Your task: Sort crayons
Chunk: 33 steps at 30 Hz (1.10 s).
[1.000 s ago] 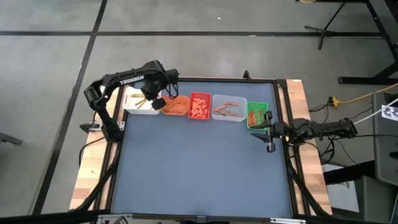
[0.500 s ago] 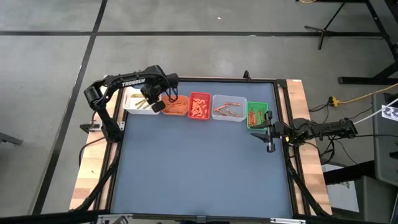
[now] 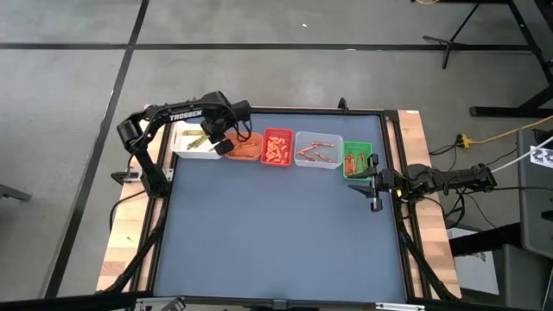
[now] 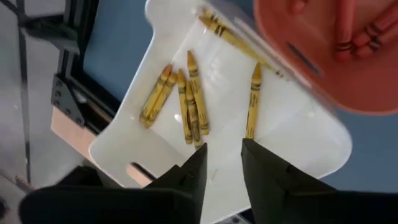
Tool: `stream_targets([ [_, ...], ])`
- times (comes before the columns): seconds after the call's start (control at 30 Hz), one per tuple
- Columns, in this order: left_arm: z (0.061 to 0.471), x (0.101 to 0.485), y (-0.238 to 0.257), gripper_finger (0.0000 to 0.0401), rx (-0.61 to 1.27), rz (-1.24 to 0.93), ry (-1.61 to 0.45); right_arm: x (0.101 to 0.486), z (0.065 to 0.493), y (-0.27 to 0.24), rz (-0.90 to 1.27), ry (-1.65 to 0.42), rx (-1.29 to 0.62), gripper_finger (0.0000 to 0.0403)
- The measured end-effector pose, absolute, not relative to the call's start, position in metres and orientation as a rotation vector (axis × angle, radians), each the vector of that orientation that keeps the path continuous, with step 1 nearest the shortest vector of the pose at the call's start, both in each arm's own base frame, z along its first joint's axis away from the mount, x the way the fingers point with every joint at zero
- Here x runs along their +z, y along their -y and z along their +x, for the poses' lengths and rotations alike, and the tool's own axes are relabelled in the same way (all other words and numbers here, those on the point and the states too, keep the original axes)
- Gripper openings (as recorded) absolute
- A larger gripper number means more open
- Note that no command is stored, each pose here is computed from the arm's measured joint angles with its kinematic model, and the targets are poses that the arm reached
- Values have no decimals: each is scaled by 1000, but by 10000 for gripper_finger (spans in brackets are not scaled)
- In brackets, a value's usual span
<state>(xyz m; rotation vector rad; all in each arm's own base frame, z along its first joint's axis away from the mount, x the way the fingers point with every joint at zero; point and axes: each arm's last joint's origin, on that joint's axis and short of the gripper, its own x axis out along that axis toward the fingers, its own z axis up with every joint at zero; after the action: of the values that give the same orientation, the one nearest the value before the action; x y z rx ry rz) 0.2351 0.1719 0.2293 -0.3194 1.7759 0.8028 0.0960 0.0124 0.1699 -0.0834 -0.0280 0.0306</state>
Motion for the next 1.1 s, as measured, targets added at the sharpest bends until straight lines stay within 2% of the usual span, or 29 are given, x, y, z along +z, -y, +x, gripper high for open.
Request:
stream_targets([
  [0.3,241,229,-165,7,746,-263,-1782,170,96,-12,-83,28,30,131],
  [0.53,247,229,-164,1,683,-269,-1726,170,96,-12,-83,28,31,131],
  [0.7,261,248,-152,0,546,-281,-1471,170,96,-12,-83,28,30,131],
  [0.9,272,298,-128,0,409,-200,-1057,170,96,-12,-83,28,31,131],
  [1.1,258,333,-93,0,335,-108,-877,170,96,-12,-83,28,31,131],
])
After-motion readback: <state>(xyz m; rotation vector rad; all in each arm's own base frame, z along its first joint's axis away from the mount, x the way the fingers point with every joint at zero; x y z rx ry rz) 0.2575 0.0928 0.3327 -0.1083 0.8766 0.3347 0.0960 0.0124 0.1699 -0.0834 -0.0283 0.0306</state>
